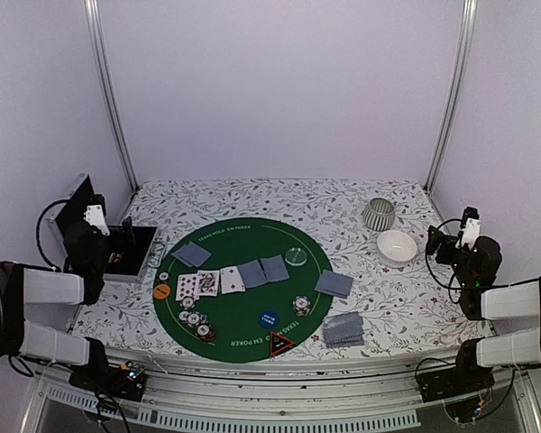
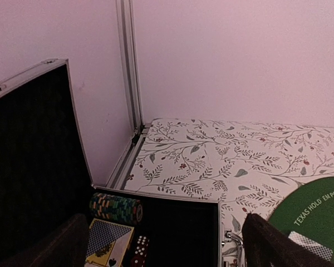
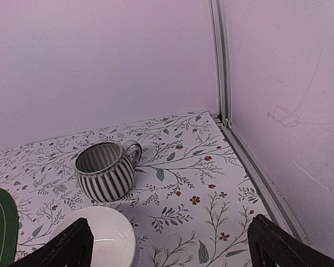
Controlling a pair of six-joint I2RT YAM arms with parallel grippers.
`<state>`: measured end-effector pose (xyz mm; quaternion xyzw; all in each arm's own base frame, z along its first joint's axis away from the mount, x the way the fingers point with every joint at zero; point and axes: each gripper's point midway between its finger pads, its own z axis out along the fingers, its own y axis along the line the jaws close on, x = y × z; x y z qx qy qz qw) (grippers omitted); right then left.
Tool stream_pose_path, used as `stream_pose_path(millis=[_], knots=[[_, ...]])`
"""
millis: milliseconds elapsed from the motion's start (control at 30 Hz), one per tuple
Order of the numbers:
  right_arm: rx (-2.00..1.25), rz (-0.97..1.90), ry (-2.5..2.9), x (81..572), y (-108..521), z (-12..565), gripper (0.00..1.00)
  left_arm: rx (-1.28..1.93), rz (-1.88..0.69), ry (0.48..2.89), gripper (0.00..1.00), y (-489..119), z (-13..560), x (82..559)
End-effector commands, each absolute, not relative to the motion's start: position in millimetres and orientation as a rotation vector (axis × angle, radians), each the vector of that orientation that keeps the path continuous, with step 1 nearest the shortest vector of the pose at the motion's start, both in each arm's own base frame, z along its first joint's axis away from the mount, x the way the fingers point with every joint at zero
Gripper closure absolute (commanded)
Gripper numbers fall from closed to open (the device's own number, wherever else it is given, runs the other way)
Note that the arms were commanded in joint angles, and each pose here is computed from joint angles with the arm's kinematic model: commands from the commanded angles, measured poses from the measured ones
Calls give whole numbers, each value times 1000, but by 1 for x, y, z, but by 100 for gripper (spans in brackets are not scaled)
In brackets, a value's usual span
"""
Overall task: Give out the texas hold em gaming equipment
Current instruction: Reset both arms
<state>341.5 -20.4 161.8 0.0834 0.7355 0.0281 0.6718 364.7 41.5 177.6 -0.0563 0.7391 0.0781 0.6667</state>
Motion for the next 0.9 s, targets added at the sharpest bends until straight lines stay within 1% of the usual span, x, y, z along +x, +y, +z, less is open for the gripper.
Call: stream_pose_path(millis=[0, 33, 133, 233, 267, 400, 500, 533, 567, 667, 733, 800, 867], knots=[[114, 46, 1482, 341, -17, 186, 1, -120, 155, 1513, 2, 46, 210, 367], [96, 49, 1470, 342, -15, 187, 1, -91, 131, 1487, 2, 42, 214, 367], [39, 45, 1472, 349, -9, 186, 1, -52, 119, 1520, 2, 38, 210, 372], [-18, 77, 1505, 357, 0, 167, 1, -86, 150, 1518, 2, 47, 208, 364], [-22, 76, 1475, 356, 1, 169, 1, -94, 156, 1518, 2, 50, 208, 362], [-7, 69, 1510, 363, -2, 164, 1, -125, 170, 1585, 2, 55, 182, 354], [-37, 98, 1534, 370, 4, 162, 1, -114, 75, 1583, 2, 45, 181, 364], [-62, 87, 1545, 371, 6, 160, 1, -82, -9, 1560, 2, 32, 183, 366], [-72, 85, 1555, 374, 6, 158, 1, -22, -25, 1544, 2, 23, 183, 366], [-66, 78, 1576, 382, 4, 157, 1, -40, 13, 1565, 2, 26, 167, 378], [-65, 80, 1580, 382, 4, 156, 1, 35, 38, 1613, 2, 7, 152, 387], [-64, 79, 1580, 382, 4, 156, 1, 53, 83, 1583, 2, 1, 156, 385], [-63, 78, 1580, 382, 4, 156, 1, 5, 115, 1589, 2, 10, 153, 383]])
